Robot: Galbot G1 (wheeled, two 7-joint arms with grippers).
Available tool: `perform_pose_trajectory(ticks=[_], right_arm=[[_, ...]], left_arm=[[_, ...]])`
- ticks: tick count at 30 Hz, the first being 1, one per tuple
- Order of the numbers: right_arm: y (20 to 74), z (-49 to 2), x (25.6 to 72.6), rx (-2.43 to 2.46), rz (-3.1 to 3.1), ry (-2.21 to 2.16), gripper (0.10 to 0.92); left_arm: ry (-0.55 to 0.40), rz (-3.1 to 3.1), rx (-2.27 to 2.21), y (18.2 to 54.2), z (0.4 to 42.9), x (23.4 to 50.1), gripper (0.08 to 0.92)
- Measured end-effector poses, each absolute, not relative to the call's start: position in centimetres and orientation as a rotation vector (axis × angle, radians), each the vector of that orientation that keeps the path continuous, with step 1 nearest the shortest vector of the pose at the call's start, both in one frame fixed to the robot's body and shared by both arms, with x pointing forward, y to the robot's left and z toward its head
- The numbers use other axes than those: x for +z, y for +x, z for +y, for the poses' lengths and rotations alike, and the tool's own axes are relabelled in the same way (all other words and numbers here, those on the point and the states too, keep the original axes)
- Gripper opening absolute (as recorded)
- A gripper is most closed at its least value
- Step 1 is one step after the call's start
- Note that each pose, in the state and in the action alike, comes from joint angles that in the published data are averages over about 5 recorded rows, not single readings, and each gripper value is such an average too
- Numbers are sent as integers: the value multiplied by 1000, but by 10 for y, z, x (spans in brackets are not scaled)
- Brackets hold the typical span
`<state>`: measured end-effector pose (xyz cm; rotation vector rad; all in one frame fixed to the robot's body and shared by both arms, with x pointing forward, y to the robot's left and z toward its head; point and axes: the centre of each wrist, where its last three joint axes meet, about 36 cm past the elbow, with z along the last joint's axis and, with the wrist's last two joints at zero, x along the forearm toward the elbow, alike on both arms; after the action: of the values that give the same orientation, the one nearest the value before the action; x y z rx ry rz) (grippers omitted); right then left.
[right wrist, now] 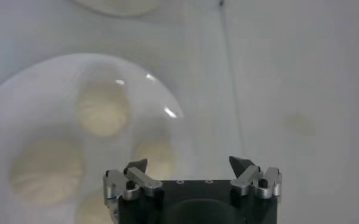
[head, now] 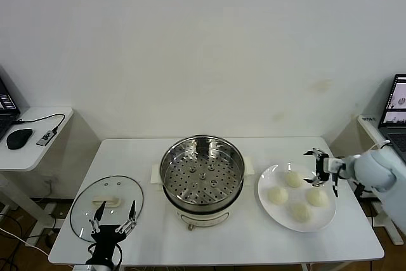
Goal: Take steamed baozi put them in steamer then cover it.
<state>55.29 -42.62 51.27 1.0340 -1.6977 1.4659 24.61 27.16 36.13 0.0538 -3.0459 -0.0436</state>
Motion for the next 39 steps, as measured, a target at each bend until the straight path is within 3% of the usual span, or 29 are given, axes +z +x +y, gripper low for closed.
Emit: perform_pose_trajectory(ticks=[28, 39], right_arm=[[619, -394, 457, 1401, -1495, 1051, 821], [628, -388, 443, 1399, -1476, 1035, 727]], left_arm=[[78, -3057, -117, 248, 282, 359, 823], [88, -3059, -133, 248, 286, 360, 823]])
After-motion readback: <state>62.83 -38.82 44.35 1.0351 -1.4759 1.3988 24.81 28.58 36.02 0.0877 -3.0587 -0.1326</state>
